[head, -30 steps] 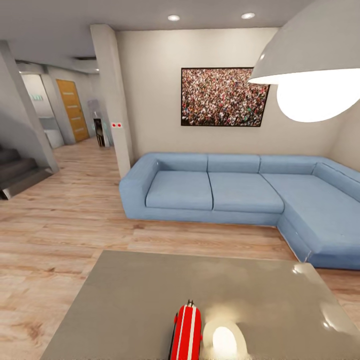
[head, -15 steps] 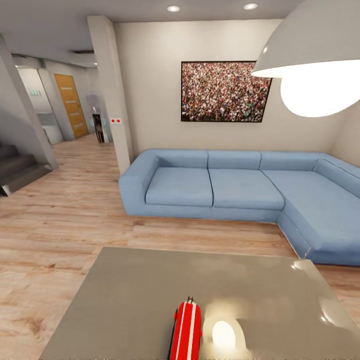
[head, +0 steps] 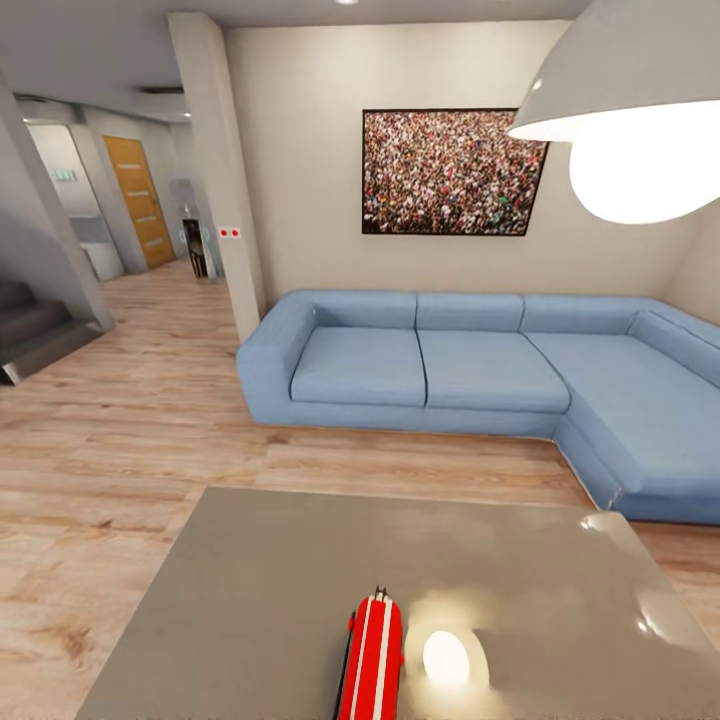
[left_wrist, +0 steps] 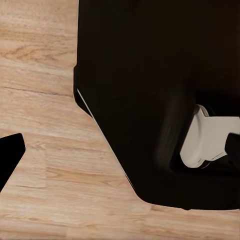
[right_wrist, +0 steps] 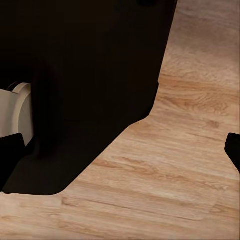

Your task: Turn on the radio receiver that's on the table in the living room.

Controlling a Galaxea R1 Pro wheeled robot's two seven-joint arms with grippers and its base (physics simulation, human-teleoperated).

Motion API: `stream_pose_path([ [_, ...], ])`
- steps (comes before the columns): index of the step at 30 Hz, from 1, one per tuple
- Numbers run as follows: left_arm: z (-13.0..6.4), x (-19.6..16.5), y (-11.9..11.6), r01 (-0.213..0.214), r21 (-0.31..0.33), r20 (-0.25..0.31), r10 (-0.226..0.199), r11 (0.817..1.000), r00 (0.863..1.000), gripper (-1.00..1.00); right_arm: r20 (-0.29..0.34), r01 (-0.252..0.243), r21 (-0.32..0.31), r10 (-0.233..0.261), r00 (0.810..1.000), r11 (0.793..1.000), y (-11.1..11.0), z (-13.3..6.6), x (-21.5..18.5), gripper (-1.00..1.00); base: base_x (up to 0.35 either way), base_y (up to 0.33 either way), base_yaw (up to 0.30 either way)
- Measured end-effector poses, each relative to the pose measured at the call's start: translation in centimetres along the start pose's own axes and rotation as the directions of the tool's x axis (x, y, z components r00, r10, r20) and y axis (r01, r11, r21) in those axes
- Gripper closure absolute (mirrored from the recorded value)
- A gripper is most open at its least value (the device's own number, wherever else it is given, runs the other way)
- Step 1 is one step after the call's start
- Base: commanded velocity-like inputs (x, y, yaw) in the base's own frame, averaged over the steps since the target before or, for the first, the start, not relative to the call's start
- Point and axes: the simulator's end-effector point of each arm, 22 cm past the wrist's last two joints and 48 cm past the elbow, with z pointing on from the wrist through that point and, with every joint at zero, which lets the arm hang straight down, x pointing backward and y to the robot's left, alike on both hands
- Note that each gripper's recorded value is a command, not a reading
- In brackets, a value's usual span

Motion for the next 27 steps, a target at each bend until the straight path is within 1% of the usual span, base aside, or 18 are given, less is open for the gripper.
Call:
stream_pose_path([
  [18, -0.01, 0.88, 0.11, 0.001, -0.003, -0.023, -0.001, 1.000, 1.000, -1.00, -0.022, 0.000, -0.006, 0.000, 1.000, 1.000, 0.28, -0.02, 0.84, -1.00, 0.000, 0.000, -0.003],
  [27, -0.01, 0.90, 0.11, 0.000, -0.003, -0.023, 0.000, 1.000, 1.000, -1.00, -0.024, -0.006, -0.005, 0.006, 1.000, 1.000, 0.31, -0.02, 0.89, -1.00, 0.000, 0.000, -0.188],
])
